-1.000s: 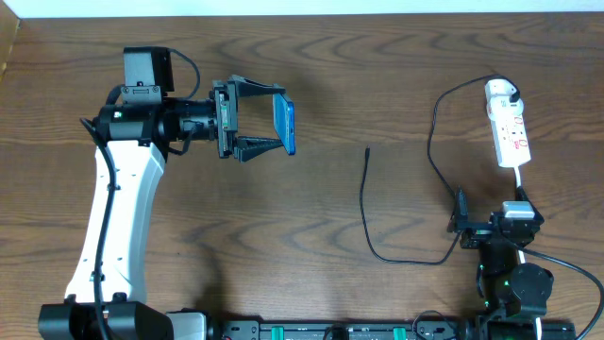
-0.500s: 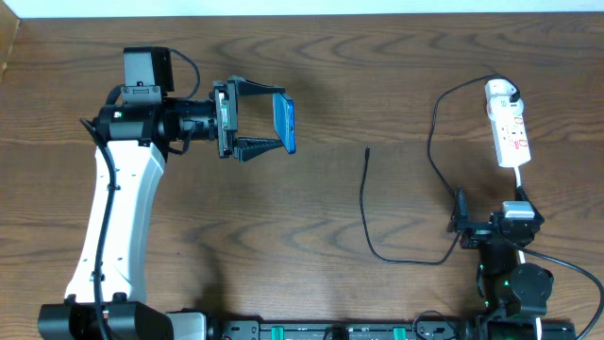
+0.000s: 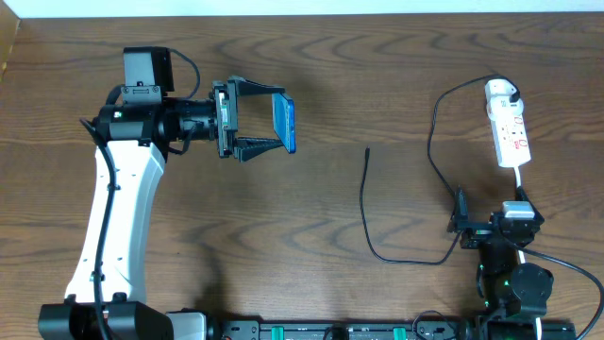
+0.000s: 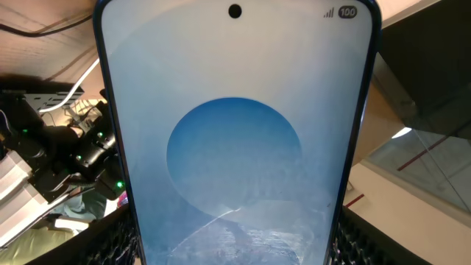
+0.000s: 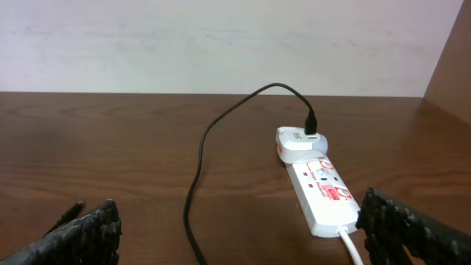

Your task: Plug charger to phone and switch on socket

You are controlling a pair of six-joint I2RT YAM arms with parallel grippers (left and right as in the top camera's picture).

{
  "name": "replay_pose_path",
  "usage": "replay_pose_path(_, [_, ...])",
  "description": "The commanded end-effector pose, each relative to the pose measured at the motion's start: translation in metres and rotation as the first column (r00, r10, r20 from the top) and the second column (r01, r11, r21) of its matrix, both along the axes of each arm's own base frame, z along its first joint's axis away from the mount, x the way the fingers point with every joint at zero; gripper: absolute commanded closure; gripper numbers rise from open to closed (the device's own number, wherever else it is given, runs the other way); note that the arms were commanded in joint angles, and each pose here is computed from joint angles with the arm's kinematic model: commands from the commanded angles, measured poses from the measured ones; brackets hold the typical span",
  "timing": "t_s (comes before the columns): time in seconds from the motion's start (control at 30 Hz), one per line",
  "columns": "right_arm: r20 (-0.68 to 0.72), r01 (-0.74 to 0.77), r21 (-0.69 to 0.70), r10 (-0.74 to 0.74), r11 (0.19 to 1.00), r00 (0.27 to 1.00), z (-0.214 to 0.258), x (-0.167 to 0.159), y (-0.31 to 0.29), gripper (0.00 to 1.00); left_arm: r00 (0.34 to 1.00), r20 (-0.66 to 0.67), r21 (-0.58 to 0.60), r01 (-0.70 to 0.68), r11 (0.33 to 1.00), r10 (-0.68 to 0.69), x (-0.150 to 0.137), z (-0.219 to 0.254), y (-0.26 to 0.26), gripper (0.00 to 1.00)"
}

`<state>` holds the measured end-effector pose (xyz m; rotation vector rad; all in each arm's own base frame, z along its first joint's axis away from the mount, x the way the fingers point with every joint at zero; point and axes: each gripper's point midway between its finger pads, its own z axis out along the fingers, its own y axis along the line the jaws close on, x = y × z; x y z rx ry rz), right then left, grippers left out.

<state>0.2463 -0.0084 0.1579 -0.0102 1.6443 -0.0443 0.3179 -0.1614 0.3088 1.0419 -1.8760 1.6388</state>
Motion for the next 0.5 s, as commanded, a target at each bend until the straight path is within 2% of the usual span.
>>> replay_pose_path(0.0, [0.001,0.006,-0.012,-0.006,1.0,1.0,-0.0006,-0.0002,-0.0015,0.01,0.999,0.036,-0.019,0.01,1.0,-0.01,-0.0054,0.0123,0.0002,0.92])
replay_pose_path(0.33, [0.001,0.006,-0.012,-0.006,1.0,1.0,-0.0006,-0.0002,-0.0016,0.01,0.998,0.055,-0.016,0.014,1.0,-0.013,-0.0053,0.0122,0.0003,0.93])
replay_pose_path(0.47, [0.021,0.006,-0.013,-0.006,1.0,1.0,0.0042,0.0001,-0.0015,0.01,0.994,0.111,0.006,0.017,1.0,-0.017,-0.0039,0.0103,0.0008,0.93])
